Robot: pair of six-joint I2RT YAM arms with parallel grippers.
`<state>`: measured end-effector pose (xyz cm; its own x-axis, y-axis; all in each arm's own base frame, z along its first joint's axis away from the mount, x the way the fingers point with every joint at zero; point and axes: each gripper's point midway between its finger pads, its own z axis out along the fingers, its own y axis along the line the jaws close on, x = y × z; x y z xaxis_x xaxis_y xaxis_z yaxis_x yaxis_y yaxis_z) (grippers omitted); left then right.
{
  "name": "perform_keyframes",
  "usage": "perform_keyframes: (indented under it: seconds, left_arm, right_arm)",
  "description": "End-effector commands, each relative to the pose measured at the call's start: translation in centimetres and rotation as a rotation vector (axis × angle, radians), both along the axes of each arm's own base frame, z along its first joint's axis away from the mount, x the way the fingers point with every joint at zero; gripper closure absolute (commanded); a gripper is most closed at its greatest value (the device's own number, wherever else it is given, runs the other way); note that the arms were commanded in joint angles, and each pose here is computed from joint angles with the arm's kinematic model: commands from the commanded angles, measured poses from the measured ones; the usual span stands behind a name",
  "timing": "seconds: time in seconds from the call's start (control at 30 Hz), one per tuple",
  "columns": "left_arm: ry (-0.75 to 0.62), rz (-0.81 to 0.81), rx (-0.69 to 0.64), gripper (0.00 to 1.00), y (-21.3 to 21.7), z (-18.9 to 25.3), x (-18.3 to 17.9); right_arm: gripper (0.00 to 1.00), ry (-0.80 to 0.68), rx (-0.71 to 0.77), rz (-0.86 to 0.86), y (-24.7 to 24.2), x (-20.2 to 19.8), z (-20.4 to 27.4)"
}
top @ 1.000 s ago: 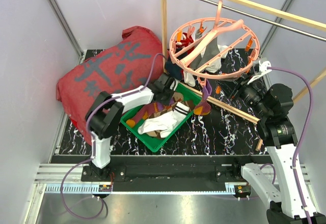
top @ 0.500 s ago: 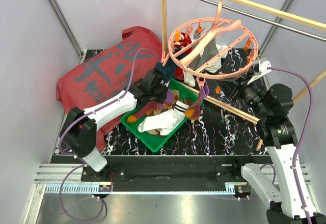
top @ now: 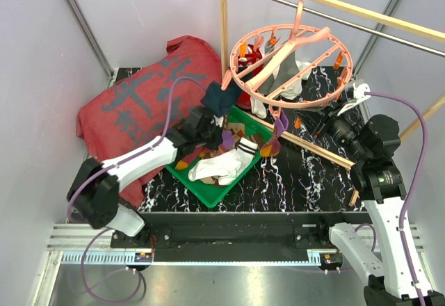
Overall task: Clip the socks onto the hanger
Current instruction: Pick up the sock from the bin.
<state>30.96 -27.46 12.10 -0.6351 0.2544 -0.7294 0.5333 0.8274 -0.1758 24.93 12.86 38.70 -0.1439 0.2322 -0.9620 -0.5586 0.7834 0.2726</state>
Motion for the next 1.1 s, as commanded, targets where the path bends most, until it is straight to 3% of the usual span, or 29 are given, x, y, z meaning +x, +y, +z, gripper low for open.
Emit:
perform_keyframes:
  seconds: [0.0,0.3,0.57,0.9,1.07]
  left_arm:
    - [-0.199,-0.026,-0.224,1.00,-0.4,8.7,-0.8]
    - [-0.399,-0.215,-0.474,1.00,0.3,18.7,-6.9]
    - [-0.499,-0.368,-0.642,1.00,0.1,24.6,-12.2]
    - [-0.456,-0.603,-0.895,1.00,-7.4,30.1,-18.0]
    - [-0.398,-0.574,-0.927,1.00,-11.6,29.3,-17.5]
  right_arm:
    - [0.85,-0.010,0.002,0.030,0.5,-0.3,0.4]
    - [0.85,-0.012,0.028,0.034,0.6,0.0,1.2]
    - [0.85,0.017,0.056,0.045,1.0,0.2,1.2]
    - [0.86,0.034,0.098,0.043,1.1,0.4,1.9]
    - [0.87,0.048,0.123,0.045,1.2,0.3,2.0]
